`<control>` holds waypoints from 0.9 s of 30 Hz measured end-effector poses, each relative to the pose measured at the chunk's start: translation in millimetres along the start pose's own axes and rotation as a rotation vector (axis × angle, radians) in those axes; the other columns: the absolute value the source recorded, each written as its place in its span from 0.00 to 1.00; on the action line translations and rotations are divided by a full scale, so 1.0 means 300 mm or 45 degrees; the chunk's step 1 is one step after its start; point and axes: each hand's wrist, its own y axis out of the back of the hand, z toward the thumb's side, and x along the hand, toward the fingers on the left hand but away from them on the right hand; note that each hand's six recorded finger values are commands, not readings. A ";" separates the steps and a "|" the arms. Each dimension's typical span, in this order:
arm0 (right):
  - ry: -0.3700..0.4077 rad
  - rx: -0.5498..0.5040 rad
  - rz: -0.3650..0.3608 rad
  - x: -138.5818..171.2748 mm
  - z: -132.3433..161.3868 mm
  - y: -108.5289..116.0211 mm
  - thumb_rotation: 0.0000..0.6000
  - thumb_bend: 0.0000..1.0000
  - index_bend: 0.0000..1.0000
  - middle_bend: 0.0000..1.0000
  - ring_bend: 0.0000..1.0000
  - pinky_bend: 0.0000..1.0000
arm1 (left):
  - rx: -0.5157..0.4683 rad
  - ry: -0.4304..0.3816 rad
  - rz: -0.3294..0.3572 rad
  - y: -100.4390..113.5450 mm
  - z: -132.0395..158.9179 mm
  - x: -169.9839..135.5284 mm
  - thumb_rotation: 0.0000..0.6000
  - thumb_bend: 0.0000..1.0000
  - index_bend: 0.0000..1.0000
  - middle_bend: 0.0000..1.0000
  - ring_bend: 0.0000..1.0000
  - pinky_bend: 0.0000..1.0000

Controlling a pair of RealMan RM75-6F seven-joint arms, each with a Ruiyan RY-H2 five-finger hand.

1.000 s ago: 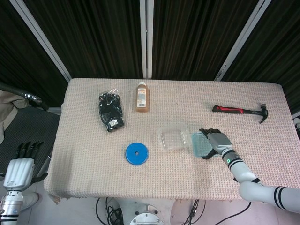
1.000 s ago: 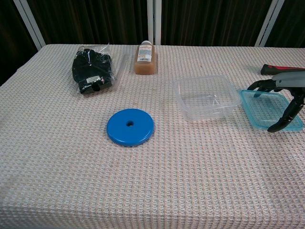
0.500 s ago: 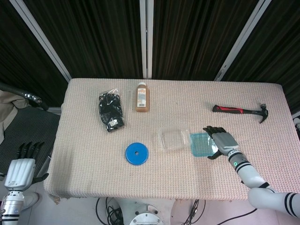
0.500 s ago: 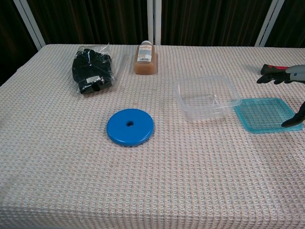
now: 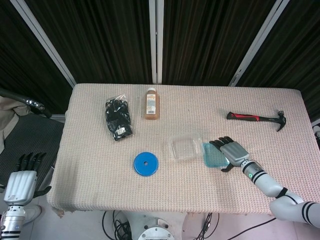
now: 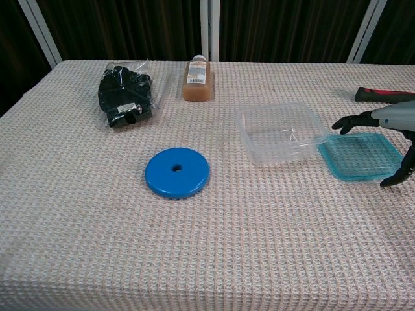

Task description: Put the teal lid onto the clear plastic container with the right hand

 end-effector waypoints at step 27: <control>0.007 -0.038 -0.080 -0.040 -0.005 0.026 1.00 0.15 0.26 0.37 0.01 0.00 | 0.011 0.009 -0.009 0.004 -0.001 0.002 1.00 0.00 0.10 0.09 0.01 0.02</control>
